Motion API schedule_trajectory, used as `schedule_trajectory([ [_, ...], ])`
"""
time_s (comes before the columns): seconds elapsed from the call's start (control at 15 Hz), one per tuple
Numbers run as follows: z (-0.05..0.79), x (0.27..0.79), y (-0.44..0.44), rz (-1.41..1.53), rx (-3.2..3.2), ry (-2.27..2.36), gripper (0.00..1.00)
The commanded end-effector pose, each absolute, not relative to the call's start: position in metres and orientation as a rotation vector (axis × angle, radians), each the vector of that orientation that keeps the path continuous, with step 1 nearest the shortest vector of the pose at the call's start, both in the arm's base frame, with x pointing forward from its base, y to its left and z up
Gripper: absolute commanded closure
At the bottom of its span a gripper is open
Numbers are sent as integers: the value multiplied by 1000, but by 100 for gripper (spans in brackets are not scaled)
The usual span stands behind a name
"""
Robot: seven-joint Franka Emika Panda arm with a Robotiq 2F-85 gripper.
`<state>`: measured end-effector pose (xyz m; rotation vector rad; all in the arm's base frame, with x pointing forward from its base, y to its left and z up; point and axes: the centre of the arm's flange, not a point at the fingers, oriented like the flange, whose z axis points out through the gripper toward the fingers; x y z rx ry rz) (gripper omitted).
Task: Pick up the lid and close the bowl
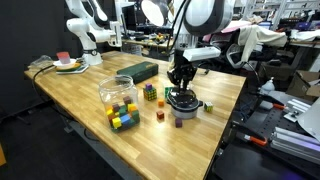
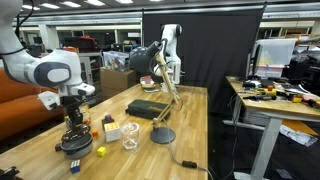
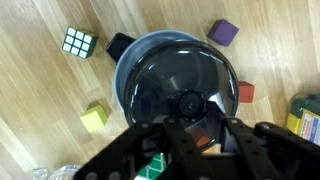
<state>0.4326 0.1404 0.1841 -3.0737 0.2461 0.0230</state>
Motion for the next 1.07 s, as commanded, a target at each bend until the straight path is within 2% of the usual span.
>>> schedule_trajectory([
  [0.0,173,439,137,67,-3069,278,92],
  [0.6,159,449,124,101,-3030,374,92],
  [1.0,166,435,119,78,-2994,426,92],
])
